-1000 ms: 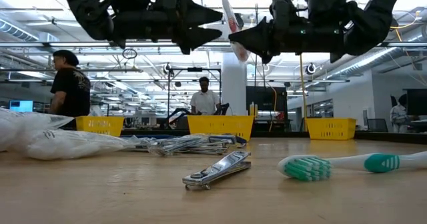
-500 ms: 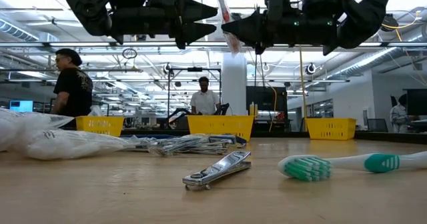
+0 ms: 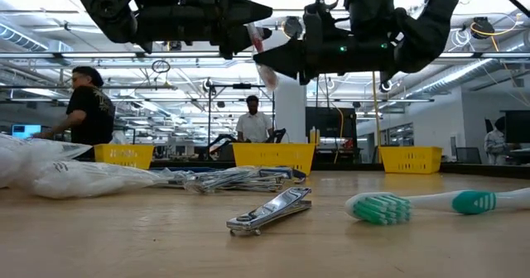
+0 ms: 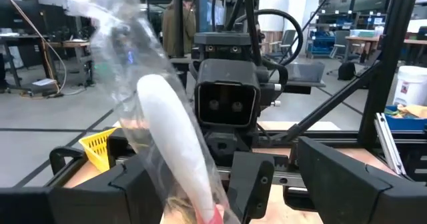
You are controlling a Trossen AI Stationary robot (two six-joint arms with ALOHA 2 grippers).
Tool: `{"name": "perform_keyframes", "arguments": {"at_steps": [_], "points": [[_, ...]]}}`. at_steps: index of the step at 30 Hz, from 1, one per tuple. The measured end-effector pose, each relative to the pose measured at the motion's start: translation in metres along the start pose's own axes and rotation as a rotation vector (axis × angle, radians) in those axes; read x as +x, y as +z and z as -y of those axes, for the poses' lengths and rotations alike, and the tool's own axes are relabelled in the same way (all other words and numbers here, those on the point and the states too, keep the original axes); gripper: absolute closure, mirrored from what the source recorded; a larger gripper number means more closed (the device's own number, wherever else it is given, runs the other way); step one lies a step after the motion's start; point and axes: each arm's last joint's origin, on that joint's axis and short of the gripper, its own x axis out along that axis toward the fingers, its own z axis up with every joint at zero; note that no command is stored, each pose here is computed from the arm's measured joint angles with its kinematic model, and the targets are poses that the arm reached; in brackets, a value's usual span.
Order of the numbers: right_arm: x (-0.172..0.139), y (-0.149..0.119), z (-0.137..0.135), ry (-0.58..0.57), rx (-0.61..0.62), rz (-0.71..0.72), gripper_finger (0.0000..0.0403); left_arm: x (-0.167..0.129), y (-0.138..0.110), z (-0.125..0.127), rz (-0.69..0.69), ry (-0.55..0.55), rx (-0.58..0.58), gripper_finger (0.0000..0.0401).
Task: Pick & Place Travel size toiletries
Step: Put the orange toothbrush into the left yellow bin
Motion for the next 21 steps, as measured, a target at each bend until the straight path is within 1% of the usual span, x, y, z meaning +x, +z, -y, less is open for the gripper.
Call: {"name": "perform_keyframes", "arguments": {"at_steps": [5, 11, 14, 17, 19, 21], "points": [[-0.0011, 0.0100, -0.0051, 0.040, -0.005, 0.052, 0.0392, 0.0000, -0.0008, -0.0001, -0.008, 0.000, 0.014, 0.0093], [-0.0010, 0.0096, -0.0062, 0.042, -0.009, 0.051, 0.0392, 0.0000, -0.0009, -0.0004, -0.009, 0.010, 0.015, 0.0094], [-0.0008, 0.0068, -0.0061, 0.043, -0.006, 0.026, 0.0392, 0.0000, -0.0009, -0.0006, -0.009, 0.014, 0.016, 0.0103], [-0.0010, 0.0077, -0.0061, 0.043, -0.007, 0.035, 0.0392, 0.0000, -0.0009, -0.0006, -0.009, 0.014, 0.021, 0.0137], [-0.0010, 0.0075, -0.0061, 0.043, -0.006, 0.032, 0.0392, 0.0000, -0.0009, -0.0005, -0.009, 0.014, 0.021, 0.0172], [-0.0009, 0.0069, -0.0061, 0.043, -0.006, 0.027, 0.0392, 0.0000, -0.0012, -0.0006, -0.012, 0.014, 0.017, 0.0215]]}}
